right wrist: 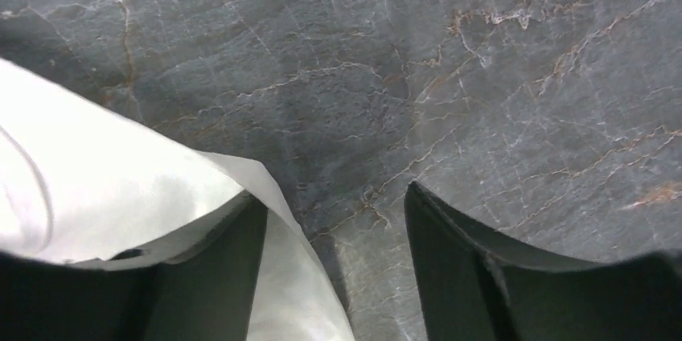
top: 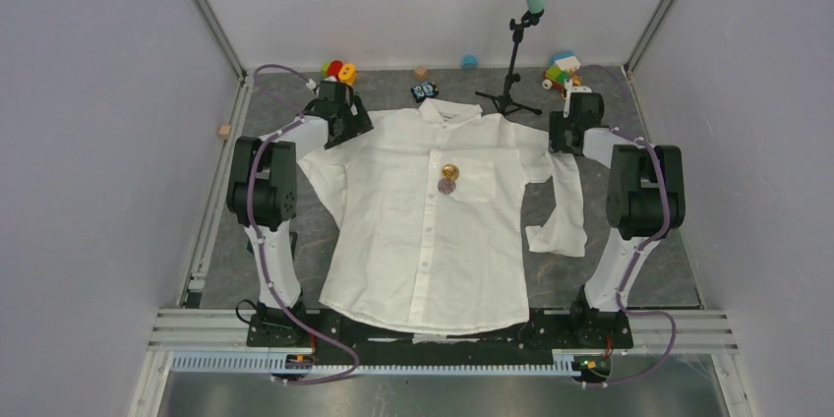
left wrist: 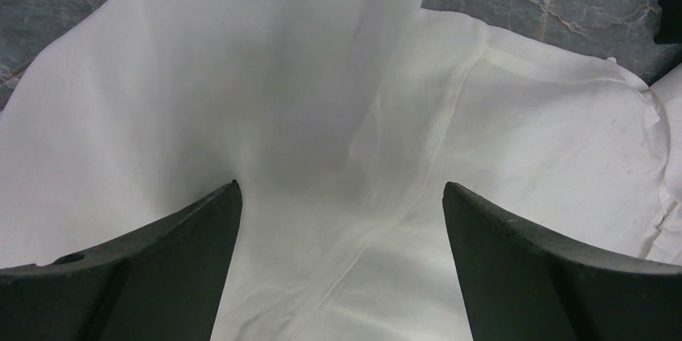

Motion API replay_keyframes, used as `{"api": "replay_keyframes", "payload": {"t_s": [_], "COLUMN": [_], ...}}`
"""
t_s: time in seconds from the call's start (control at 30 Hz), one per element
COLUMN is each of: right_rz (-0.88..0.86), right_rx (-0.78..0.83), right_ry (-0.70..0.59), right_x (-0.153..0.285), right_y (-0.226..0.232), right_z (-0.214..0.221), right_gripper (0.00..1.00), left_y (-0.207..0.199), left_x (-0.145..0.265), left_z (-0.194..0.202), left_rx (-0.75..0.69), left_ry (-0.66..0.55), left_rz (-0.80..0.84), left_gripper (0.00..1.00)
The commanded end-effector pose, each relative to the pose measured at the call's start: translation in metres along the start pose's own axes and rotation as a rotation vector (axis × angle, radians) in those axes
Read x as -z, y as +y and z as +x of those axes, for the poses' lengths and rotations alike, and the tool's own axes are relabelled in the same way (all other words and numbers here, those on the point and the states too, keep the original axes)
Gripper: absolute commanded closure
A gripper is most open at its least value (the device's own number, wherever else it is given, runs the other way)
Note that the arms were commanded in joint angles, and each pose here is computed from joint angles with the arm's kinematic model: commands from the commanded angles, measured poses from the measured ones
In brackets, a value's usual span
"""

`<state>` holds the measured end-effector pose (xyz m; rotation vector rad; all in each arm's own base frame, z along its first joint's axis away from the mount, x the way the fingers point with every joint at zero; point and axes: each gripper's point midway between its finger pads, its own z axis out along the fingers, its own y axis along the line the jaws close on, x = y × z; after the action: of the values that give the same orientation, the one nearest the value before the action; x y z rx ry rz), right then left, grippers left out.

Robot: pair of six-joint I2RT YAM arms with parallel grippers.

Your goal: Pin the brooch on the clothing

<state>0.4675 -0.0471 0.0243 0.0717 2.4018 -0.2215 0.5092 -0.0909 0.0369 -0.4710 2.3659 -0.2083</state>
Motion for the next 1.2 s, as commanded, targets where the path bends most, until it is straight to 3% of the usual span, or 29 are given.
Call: {"api": "replay_keyframes", "payload": {"t_s": [0.0, 0.07, 0.17, 0.47, 0.63, 0.8, 0.97, 1.17], "right_rz": [-0.033, -0.051, -0.076, -0.084, -0.017, 0.068, 0.124, 0.138], "right_rx": [-0.011, 0.015, 0.013, -0.024, -0.035, -0.037, -0.097, -0.159], "right_ry": [-0.099, -0.132, -0.168, -0.347, -0.547, -0.802, -0.947, -1.052], "right_x": [0.023, 0.036, 0.058, 0.153, 0.226, 0.296, 0.313, 0.318], "right_y": [-0.002, -0.002, -0.002, -0.015, -0.036, -0.056, -0.065, -0.068], "right_z": [-0.037, -0.047, -0.060, -0.089, -0.096, -0.089, -0.054, -0.033], "right_gripper": [0.18, 0.09, 0.06, 0.04, 0.03, 0.02, 0.02, 0.02], "left_y": [-0.008, -0.014, -0.021, -0.027, -0.012, 0.012, 0.049, 0.067], "left_x": [0.033, 0.050, 0.082, 0.223, 0.316, 0.379, 0.392, 0.374], "left_z": [-0.031, -0.044, -0.067, -0.122, -0.130, -0.114, -0.085, -0.062], "left_rx": [-0.046, -0.058, -0.067, -0.054, -0.092, -0.140, -0.130, -0.118], "left_ry": [-0.091, -0.137, -0.212, -0.436, -0.577, -0.712, -0.820, -0.826], "left_rz": [0.054, 0.082, 0.106, 0.162, 0.175, 0.178, 0.117, 0.084], "left_gripper": [0.00, 0.00, 0.00, 0.00, 0.00, 0.00, 0.00, 0.00]}}
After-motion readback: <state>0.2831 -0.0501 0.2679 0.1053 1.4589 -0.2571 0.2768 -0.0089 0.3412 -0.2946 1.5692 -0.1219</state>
